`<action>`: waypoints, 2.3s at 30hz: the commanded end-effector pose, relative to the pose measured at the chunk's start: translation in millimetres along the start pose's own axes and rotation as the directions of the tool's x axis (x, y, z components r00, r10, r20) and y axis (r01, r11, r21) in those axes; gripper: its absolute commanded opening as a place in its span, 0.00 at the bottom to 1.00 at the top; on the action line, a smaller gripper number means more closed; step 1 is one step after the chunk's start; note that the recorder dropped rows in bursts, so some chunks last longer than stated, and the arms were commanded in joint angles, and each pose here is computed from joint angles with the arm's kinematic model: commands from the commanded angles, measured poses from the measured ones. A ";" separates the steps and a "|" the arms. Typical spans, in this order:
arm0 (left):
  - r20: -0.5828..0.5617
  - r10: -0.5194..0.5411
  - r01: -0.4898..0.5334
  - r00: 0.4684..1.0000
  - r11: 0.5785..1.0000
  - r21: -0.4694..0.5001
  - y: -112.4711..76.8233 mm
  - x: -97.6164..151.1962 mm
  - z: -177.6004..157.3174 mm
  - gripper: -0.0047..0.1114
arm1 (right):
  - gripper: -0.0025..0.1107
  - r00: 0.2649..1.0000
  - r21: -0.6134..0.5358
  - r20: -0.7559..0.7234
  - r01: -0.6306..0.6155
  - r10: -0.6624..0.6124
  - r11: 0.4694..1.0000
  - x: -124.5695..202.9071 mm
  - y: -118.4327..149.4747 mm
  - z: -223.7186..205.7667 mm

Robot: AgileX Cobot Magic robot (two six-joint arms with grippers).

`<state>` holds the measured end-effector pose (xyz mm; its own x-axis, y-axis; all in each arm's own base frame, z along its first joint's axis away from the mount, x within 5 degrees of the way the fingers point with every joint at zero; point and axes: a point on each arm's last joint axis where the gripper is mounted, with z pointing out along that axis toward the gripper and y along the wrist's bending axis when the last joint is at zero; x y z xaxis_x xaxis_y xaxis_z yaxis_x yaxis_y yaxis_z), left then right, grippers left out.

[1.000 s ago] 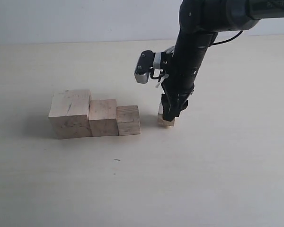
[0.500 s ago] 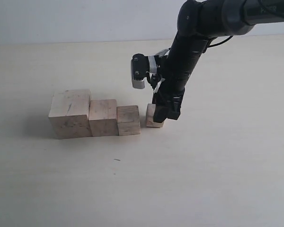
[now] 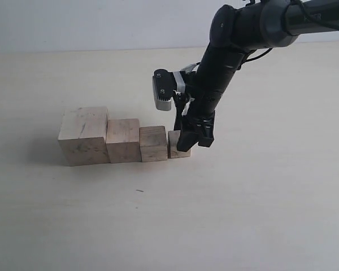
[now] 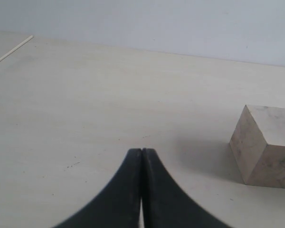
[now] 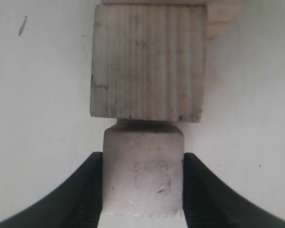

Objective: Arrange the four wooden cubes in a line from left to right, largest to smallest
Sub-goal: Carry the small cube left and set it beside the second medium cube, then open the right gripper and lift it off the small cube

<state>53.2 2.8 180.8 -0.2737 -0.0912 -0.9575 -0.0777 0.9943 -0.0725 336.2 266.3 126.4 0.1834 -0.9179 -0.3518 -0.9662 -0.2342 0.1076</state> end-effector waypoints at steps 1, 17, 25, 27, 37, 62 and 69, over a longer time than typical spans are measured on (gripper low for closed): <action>0.015 -0.003 0.003 1.000 1.000 0.007 -0.3 -0.3 -0.1 0.04 | 0.02 1.000 -0.004 0.025 -0.011 0.011 1.000 -1.9 -0.9 2.9; 0.015 -0.003 0.003 1.000 1.000 0.007 -0.3 -0.3 -0.1 0.04 | 0.31 0.999 -0.004 0.041 -0.026 0.026 1.000 -2.6 -1.6 5.2; 0.015 -0.003 0.003 1.000 1.000 0.007 -0.3 -0.3 -0.1 0.04 | 0.56 0.994 0.006 0.046 -0.103 0.103 0.995 -3.0 -2.9 5.2; 0.015 -0.003 0.003 1.000 1.000 0.007 -0.3 -0.3 -0.1 0.04 | 0.58 0.991 0.007 0.044 -0.129 0.129 0.992 -3.0 -2.8 4.4; 0.015 -0.003 0.003 1.000 1.000 0.007 -0.3 -0.3 -0.1 0.04 | 0.61 0.962 0.130 0.007 -0.270 0.272 0.954 -9.0 3.5 -41.5; 0.015 -0.003 0.003 1.000 1.000 0.007 -0.3 -0.3 -0.1 0.04 | 0.02 0.485 0.175 -0.063 -0.855 0.872 0.488 12.1 2.6 -16.6; 0.015 -0.003 0.003 1.000 1.000 0.007 -0.3 -0.3 -0.1 0.04 | 0.02 0.468 0.145 -0.071 -0.869 0.881 0.473 11.2 3.5 -12.3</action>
<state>53.2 2.8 180.8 -0.2737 -0.0912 -0.9575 -0.0777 0.9943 -0.0725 338.4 249.8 135.2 -0.7462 -0.6657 -0.0072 -0.6528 0.7295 0.2043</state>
